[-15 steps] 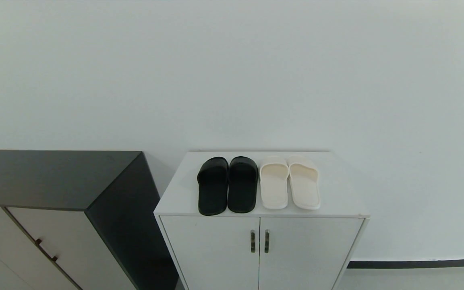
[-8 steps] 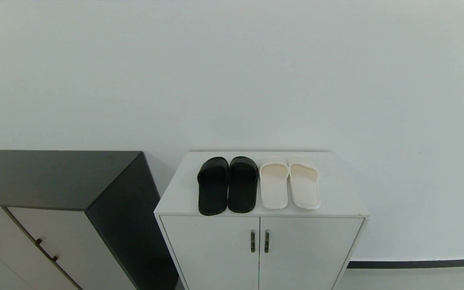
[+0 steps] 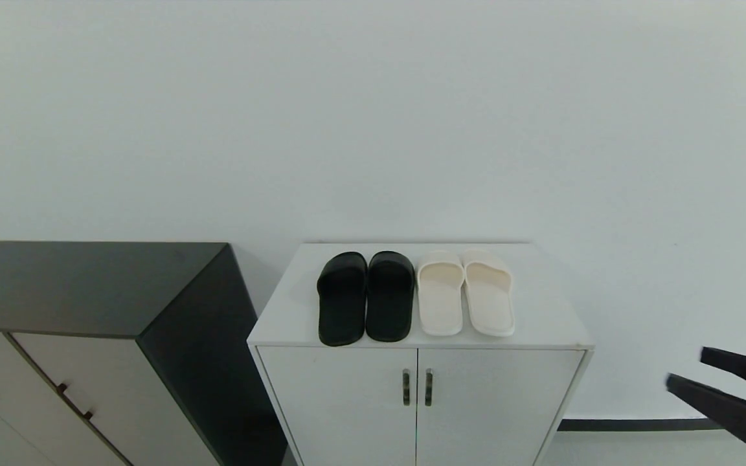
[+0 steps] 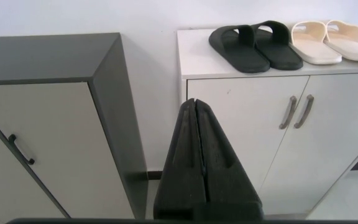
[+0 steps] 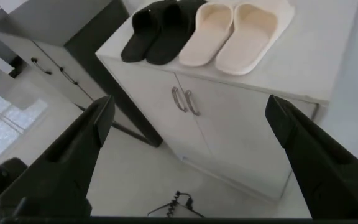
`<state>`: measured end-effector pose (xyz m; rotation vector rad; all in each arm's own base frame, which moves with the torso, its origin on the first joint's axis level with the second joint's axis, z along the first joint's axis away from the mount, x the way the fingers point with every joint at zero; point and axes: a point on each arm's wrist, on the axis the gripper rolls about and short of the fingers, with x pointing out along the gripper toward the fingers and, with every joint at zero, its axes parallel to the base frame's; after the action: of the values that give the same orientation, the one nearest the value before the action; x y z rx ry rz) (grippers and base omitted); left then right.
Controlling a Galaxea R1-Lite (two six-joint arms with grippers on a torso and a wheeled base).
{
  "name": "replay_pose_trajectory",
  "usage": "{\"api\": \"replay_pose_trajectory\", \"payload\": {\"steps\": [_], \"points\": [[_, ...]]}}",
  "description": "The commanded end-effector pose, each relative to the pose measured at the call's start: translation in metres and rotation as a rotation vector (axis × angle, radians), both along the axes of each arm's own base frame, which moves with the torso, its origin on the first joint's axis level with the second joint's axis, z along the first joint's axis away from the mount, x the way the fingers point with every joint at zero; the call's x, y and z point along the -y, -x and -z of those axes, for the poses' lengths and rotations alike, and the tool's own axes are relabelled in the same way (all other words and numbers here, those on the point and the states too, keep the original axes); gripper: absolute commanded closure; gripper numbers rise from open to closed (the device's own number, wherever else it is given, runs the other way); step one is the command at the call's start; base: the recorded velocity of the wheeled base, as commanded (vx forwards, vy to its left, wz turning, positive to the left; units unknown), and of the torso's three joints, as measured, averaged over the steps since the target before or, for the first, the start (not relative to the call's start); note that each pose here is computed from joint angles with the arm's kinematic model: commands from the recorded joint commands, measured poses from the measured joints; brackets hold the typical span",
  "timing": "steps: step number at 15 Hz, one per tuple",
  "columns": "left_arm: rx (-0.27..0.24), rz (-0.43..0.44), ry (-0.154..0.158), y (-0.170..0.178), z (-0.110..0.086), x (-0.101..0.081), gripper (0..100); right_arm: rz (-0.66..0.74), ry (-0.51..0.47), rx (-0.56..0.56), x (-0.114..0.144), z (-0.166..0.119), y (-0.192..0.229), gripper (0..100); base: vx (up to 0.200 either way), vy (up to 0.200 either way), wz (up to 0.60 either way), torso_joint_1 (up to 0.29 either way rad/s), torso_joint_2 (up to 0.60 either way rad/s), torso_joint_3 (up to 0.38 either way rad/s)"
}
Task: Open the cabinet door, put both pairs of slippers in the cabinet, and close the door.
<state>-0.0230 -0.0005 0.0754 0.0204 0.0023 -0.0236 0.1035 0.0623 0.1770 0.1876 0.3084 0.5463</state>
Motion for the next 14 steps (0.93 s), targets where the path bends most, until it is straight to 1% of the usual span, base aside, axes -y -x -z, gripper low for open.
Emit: {"api": "replay_pose_trajectory", "payload": {"steps": [1,3,5,8,10,11,14], "points": [[-0.002,-0.001,0.000,0.000,0.000,0.000,100,0.029,0.028,-0.079,-0.086,0.012,-0.053,0,0.000,0.000,0.00,0.000,0.00,0.000],[-0.002,0.001,0.000,0.000,0.000,0.000,100,0.120,0.058,-0.068,-0.115,0.013,-0.085,0,0.000,0.000,0.00,0.000,0.00,0.000],[-0.001,-0.001,0.000,0.000,0.000,0.000,100,0.286,0.099,-0.034,-0.143,0.018,-0.118,0,0.000,0.000,0.00,0.000,0.00,0.000],[-0.001,-0.001,0.000,0.000,0.000,0.000,100,0.390,0.139,0.000,-0.171,0.028,-0.149,0,0.000,0.000,0.00,0.000,0.00,0.000],[-0.001,-0.001,0.000,0.000,0.000,0.000,100,0.444,0.154,0.009,-0.184,0.037,-0.168,0,0.000,0.000,0.00,0.000,0.00,0.000],[-0.001,-0.001,0.002,0.000,0.000,0.000,100,0.447,0.163,0.007,-0.188,0.042,-0.174,0,0.000,0.000,0.00,0.000,0.00,0.000],[-0.001,-0.001,0.002,0.000,0.000,0.000,100,0.472,0.224,-0.013,-0.191,0.067,-0.197,0,0.000,0.000,0.00,0.000,0.00,0.000]]}}
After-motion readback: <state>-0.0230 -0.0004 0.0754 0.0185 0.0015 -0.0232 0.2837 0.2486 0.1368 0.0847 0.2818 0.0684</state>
